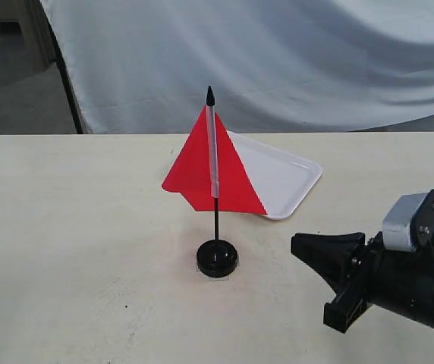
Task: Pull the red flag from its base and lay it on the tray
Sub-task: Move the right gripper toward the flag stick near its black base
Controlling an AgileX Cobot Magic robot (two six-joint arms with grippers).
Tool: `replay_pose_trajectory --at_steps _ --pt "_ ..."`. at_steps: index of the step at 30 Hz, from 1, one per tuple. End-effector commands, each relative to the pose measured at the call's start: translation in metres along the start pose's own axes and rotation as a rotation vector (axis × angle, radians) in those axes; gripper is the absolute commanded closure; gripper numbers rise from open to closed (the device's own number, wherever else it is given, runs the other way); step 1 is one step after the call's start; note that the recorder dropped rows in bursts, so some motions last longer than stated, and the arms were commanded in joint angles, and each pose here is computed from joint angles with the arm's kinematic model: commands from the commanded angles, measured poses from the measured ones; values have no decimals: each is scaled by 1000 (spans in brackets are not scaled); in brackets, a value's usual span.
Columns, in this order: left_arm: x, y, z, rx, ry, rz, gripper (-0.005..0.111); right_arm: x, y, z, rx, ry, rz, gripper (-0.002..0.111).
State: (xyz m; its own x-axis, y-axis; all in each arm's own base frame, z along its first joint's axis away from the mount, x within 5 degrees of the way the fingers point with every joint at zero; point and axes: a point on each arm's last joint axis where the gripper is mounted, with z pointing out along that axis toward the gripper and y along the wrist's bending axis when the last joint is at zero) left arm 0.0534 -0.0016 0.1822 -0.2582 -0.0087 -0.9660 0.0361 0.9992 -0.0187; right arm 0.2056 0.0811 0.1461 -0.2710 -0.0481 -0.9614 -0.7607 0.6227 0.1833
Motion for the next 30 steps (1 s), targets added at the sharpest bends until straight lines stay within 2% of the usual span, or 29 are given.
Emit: replay_pose_trajectory --at_steps 1,6,7,9,11,13,14,15,19,24,30 --pt "0 0 0 4 -5 -7 105 -1 2 6 -45 -13 5 109" --pt "0 0 0 4 -5 -7 105 -2 6 10 -41 -25 15 108" --pt "0 0 0 4 -5 -7 105 -3 8 11 -44 -25 16 105" --pt "0 0 0 4 -5 -7 105 -3 12 14 -68 -22 10 93" --pt "0 0 0 4 -5 -7 105 -4 16 18 -91 -23 1 68" --pt "0 0 0 4 -5 -7 105 -3 19 20 -95 -11 -2 31" --pt "0 0 0 4 -5 -7 105 -1 19 20 -90 0 -15 15" --pt "0 0 0 4 -5 -7 105 -2 20 21 -86 -2 -44 4" --pt "0 0 0 4 -5 -7 105 -3 20 22 -77 -15 -63 4" --pt "0 0 0 4 -5 -7 105 -13 6 27 43 -73 -116 4" --pt "0 0 0 4 -5 -7 105 -27 -5 57 22 -67 -173 4"
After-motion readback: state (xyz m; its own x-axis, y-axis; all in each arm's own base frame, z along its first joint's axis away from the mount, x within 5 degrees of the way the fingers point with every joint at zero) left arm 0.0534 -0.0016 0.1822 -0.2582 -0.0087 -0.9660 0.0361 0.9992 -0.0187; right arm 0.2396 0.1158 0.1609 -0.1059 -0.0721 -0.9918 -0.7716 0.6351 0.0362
